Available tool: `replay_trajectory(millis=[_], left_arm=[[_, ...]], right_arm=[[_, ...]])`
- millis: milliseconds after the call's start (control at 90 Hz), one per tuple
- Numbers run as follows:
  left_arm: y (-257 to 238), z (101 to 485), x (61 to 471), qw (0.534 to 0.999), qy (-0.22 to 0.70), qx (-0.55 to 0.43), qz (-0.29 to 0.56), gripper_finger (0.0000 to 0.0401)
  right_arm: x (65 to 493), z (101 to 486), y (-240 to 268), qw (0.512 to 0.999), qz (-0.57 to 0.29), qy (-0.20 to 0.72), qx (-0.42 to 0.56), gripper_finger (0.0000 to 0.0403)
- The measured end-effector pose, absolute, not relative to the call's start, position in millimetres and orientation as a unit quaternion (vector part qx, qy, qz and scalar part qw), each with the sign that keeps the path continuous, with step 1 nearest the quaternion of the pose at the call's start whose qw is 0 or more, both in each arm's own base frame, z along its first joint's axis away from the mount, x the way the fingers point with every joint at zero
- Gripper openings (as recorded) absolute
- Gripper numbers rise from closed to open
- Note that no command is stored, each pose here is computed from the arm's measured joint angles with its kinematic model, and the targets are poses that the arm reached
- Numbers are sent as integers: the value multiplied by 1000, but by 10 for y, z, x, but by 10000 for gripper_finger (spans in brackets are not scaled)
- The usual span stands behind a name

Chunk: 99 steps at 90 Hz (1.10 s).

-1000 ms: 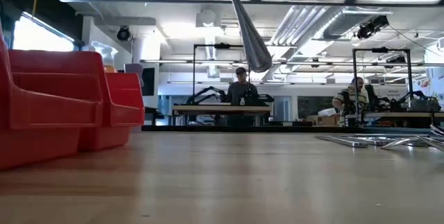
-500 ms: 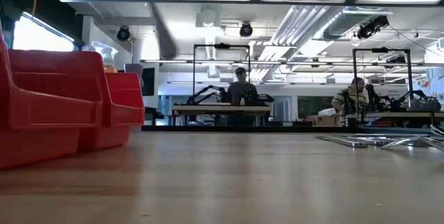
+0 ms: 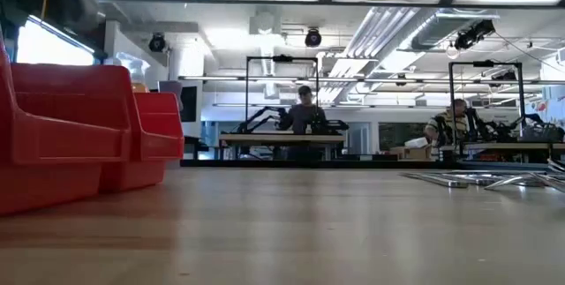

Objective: Sort silverware
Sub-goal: Put the silver spoon in the middle red bin, then adjust the middle red bin

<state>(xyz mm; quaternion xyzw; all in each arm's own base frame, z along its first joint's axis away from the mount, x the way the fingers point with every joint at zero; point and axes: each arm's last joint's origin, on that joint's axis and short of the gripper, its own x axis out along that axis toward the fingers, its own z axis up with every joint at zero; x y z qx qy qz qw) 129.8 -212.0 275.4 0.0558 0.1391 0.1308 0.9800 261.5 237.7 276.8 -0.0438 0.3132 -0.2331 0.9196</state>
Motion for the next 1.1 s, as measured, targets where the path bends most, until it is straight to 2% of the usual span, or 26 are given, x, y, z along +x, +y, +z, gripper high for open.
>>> replay_trajectory(millis=[211,389,644,767,989,1100], left_arm=[[-2118,2577,1159,976,185,38,108,0],[-2005,2375,1104,966,226,15,127,0],[-1961,2207,1053,939,323,-25,118,6],[-1952,2155,1035,927,355,-39,117,33],[-1914,2111,997,906,406,-31,118,113],[-1876,2121,976,894,426,-28,134,132]], right_arm=[[2636,2769,2366,920,-234,312,-38,154],[2638,2768,2369,920,-233,313,-36,154],[2638,2768,2370,920,-232,314,-35,154],[2638,2768,2372,920,-232,314,-35,154],[2640,2768,2372,920,-231,314,-34,154],[2644,2768,2367,920,-232,314,-34,154]])
